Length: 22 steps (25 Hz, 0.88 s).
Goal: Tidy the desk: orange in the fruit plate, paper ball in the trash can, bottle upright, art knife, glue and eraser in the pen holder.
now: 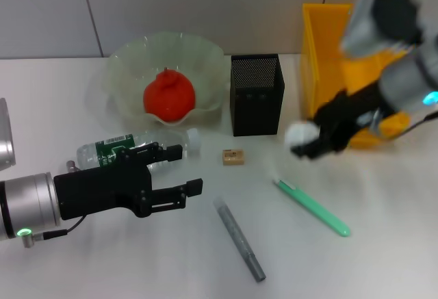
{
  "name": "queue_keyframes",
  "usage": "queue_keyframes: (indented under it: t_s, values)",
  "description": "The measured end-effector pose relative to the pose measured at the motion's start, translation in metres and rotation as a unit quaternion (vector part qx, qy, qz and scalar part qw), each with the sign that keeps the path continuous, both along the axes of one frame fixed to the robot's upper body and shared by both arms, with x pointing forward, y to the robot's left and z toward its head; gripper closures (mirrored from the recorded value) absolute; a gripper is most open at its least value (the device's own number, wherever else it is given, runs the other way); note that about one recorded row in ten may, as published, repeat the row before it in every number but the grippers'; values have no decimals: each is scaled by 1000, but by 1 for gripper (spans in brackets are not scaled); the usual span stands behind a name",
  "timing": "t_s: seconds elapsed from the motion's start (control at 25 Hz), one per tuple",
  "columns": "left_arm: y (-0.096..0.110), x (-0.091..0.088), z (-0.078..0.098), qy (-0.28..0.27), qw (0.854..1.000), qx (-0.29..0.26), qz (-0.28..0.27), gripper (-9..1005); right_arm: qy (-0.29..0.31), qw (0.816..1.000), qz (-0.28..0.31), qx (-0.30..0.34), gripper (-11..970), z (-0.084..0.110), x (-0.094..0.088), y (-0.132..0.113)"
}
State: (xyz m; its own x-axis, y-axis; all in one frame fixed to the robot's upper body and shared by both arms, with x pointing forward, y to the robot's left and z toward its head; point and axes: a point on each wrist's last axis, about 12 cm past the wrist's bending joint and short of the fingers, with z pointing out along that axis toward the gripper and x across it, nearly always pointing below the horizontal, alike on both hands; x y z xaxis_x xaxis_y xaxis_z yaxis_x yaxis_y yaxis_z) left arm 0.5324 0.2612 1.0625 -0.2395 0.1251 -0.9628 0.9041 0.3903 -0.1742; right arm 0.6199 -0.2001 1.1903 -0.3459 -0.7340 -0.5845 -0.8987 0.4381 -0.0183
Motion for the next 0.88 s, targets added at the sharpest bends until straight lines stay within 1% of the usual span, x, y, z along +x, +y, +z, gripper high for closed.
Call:
queue_keyframes:
  t_s: [0.04,0.08,0.12,0.16,0.2,0.24,0.28,0.32,0.44,0.48,0.52,0.64,0.76,0.88]
  values:
    - [0,0,0,0,1000,0,0,205,0,1000,0,0,371,0,0,0]
    - [0,0,0,0,1000,0,0,205,-21,998,-25,45,384,20,-1,-12]
    - [0,-1,0,0,1000,0,1,205,-34,996,-41,69,384,30,-2,-19]
    - [0,-1,0,0,1000,0,1,205,-47,993,-60,90,383,38,-2,-28]
    - [1,-1,-1,1,1000,0,1,205,-47,993,-60,90,383,38,-2,-28]
    - [1,-1,-1,1,1000,0,1,205,-69,985,-100,121,383,47,1,-44]
    - [1,-1,-1,0,1000,0,1,205,-79,980,-124,134,383,50,3,-52]
    - [1,-1,-1,0,1000,0,1,205,-79,980,-124,134,382,50,3,-52]
    - [1,-1,-1,0,1000,0,1,205,-102,965,-186,156,378,50,11,-71]
    - [1,-1,-1,0,1000,-1,1,205,-109,957,-216,161,374,45,17,-78]
    - [1,-1,-1,0,1000,-1,1,205,-109,957,-216,161,371,45,17,-78]
    - [0,-1,0,-1,1000,-1,0,205,-111,946,-261,158,359,33,26,-86]
    - [0,0,0,-2,1000,-1,0,204,-107,942,-276,157,348,26,31,-88]
    - [0,0,0,-2,1000,-1,0,204,-108,941,-280,155,337,25,33,-90]
